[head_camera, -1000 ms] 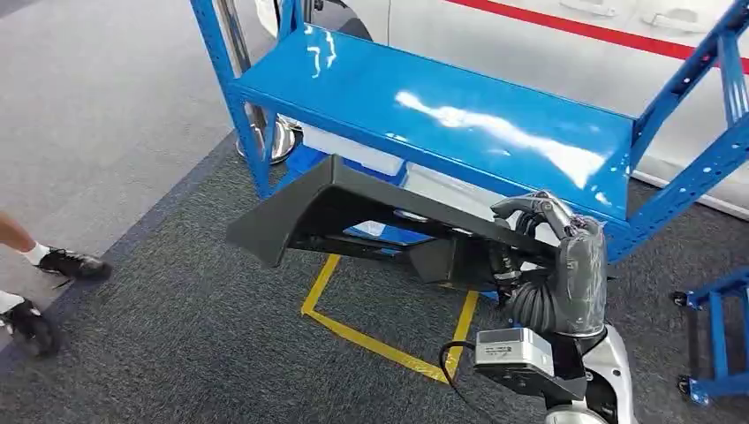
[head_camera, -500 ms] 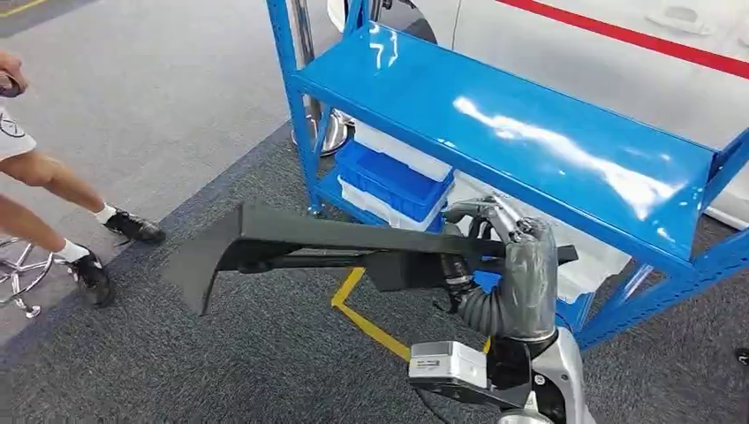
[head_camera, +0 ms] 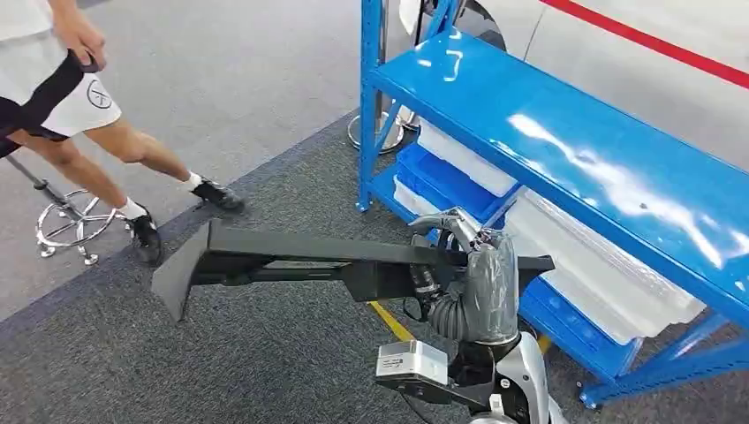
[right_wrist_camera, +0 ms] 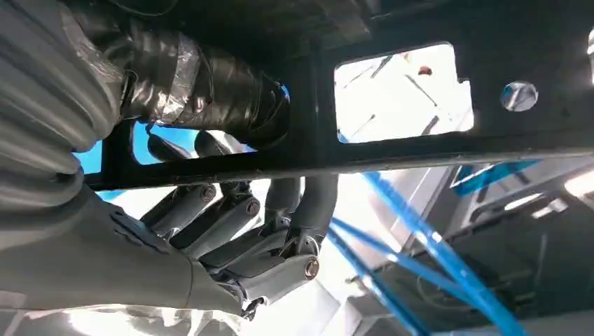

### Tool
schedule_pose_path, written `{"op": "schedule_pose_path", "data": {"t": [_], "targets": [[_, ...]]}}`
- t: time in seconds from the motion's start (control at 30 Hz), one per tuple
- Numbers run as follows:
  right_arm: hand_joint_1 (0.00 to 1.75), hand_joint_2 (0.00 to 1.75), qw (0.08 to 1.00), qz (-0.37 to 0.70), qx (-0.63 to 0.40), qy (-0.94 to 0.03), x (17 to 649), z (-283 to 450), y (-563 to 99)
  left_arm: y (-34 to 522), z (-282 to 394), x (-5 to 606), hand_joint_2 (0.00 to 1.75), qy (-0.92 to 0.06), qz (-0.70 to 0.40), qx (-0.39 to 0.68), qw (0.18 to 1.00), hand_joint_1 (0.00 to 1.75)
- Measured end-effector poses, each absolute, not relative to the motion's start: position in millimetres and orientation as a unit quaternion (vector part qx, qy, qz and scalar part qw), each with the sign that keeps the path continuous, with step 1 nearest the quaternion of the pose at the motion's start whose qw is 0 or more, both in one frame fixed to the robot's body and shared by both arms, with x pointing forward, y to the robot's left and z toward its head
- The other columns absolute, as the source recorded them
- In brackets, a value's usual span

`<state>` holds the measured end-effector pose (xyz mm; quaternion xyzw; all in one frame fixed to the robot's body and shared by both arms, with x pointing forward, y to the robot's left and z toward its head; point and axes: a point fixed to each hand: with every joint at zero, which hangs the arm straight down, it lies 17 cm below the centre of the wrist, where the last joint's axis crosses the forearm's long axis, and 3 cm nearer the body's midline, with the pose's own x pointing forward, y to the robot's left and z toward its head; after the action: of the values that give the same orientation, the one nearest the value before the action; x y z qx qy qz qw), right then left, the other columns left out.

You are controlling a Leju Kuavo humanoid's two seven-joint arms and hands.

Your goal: Take the parts from the cabinet and place them on the table.

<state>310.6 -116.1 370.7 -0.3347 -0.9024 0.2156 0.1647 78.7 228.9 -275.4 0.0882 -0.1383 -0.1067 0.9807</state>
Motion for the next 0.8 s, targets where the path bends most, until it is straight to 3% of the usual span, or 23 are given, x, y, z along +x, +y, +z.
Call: {"op": "schedule_pose_path", "data": {"t": [0.8], "targets": [[1.75,1.75,0.161,0.222,-0.347,-0.897,303,366,-113,235,-278,63,1.75,-0.097,-0.116,0.108,0.983,0.0]]}}
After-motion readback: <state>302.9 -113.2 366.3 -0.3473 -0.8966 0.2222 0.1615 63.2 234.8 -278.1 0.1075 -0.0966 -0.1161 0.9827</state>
